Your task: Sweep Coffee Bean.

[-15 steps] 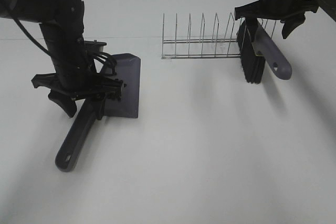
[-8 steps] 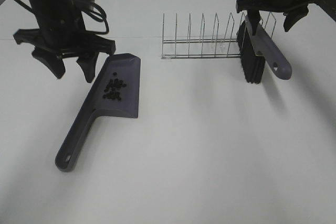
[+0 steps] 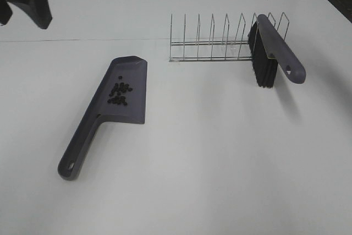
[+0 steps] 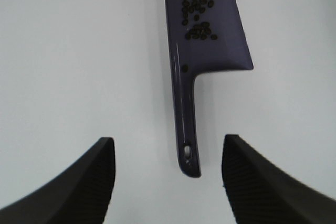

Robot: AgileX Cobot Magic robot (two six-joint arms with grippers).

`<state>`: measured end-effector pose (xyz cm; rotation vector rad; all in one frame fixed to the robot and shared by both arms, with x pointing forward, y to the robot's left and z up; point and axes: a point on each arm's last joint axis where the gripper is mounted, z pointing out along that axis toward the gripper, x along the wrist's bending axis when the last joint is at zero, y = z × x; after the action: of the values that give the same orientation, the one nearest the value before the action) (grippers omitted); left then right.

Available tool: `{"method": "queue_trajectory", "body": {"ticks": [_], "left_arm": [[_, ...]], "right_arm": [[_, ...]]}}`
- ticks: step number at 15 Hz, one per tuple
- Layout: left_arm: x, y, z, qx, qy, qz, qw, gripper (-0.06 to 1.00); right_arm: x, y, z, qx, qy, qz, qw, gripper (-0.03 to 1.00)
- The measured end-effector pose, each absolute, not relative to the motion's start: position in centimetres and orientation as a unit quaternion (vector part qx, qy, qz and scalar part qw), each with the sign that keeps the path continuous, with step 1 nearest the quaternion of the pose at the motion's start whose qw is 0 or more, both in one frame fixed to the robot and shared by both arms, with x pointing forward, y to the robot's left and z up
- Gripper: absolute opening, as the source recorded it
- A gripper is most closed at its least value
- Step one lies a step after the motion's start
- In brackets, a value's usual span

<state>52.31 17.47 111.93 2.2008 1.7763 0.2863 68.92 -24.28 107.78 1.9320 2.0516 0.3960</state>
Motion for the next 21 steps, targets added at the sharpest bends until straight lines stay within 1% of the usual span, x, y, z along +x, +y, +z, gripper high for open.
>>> {"method": "queue_trajectory", "body": {"ticks": [2,3,4,6,8,10,11,12,13,17,19,21], "left_arm": [[49.7,18.7,112.3,0.765,0.617,0.102,0.152,0.56],[46.9,20.0,112.1,0.766,0.617,0.103,0.151,0.56],[46.0,20.4,112.2,0.765,0.617,0.105,0.155,0.56],[42.5,22.0,111.3,0.765,0.617,0.104,0.153,0.56],[39.0,23.6,109.9,0.765,0.617,0.104,0.155,0.56],[36.2,24.9,108.7,0.760,0.613,0.116,0.184,0.56],[35.4,25.3,108.4,0.759,0.610,0.121,0.193,0.56],[32.6,26.6,107.5,0.764,0.588,0.142,0.222,0.56],[31.5,27.1,107.3,0.767,0.575,0.155,0.238,0.56],[28.1,28.3,105.8,0.771,0.524,0.192,0.306,0.56],[27.2,28.1,104.9,0.776,0.499,0.185,0.340,0.56],[26.9,27.9,105.0,0.778,0.478,0.184,0.363,0.56]], "right_arm": [[66.8,-24.6,108.8,0.670,0.716,0.132,0.143,0.70],[64.4,-24.9,108.9,0.672,0.720,0.118,0.131,0.70],[63.5,-25.0,108.9,0.672,0.721,0.114,0.126,0.70],[59.6,-25.4,109.0,0.674,0.724,0.098,0.109,0.70],[55.1,-25.8,107.8,0.677,0.728,0.077,0.078,0.70],[50.7,-26.1,107.2,0.671,0.736,0.074,0.054,0.70],[49.5,-26.2,107.0,0.671,0.736,0.074,0.048,0.70],[45.3,-26.5,106.2,0.672,0.736,0.076,0.032,0.70],[43.3,-26.7,105.9,0.672,0.735,0.081,0.028,0.70],[36.1,-27.5,104.8,0.667,0.732,0.125,0.054,0.70],[32.8,-27.9,104.4,0.660,0.727,0.167,0.089,0.70],[29.7,-28.4,104.5,0.644,0.718,0.225,0.139,0.70]]}}
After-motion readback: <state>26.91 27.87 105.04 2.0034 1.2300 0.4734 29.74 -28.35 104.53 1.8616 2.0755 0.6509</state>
